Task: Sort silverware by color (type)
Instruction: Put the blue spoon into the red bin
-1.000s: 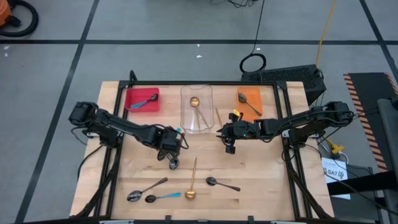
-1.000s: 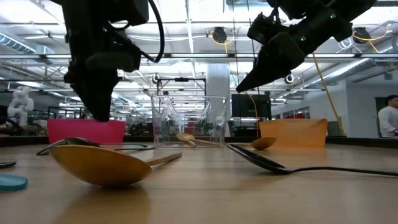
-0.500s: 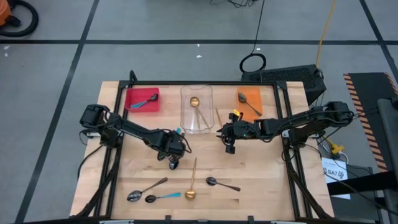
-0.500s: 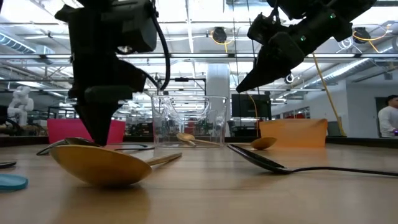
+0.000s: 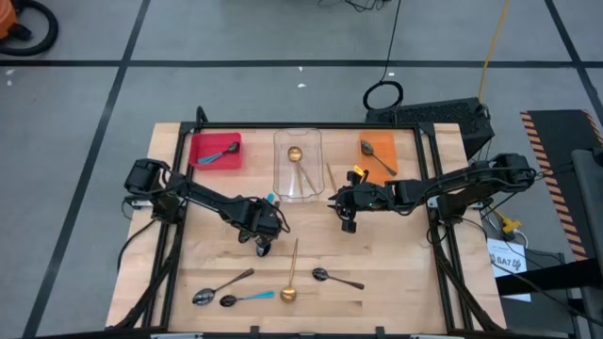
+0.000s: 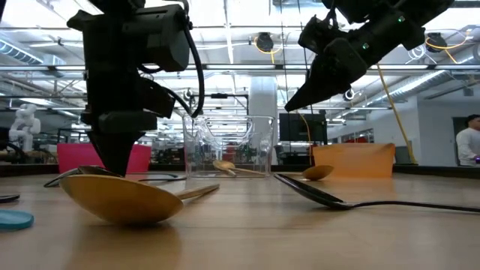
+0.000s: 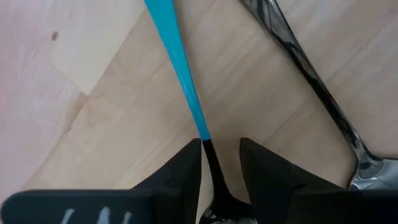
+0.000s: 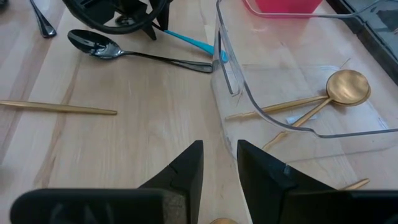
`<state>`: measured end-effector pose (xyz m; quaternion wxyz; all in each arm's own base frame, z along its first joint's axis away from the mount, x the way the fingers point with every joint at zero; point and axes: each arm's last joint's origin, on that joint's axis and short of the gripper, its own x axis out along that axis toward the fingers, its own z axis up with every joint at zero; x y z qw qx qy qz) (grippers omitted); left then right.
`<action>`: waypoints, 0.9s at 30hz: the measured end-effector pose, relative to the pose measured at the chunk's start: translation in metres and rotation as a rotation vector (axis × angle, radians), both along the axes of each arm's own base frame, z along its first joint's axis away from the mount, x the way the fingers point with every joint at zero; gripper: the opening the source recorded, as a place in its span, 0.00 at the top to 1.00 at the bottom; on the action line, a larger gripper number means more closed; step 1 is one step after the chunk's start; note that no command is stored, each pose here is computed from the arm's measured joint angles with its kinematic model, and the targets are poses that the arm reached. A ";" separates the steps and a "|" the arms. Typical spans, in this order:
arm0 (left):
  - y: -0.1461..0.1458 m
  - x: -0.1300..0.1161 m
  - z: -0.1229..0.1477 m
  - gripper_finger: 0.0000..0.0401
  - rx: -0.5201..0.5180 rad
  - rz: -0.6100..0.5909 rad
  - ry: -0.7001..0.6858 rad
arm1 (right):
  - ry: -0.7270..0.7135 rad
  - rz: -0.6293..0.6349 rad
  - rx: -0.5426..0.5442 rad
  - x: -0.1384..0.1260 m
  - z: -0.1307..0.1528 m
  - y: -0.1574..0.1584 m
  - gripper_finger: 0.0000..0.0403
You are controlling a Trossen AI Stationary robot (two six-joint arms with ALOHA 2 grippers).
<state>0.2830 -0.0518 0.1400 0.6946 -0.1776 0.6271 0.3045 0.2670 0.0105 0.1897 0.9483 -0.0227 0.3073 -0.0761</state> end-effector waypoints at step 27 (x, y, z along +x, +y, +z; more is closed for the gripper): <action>0.001 -0.028 0.046 0.98 -0.070 -0.131 0.034 | 0.000 0.000 0.000 0.000 0.000 0.000 0.77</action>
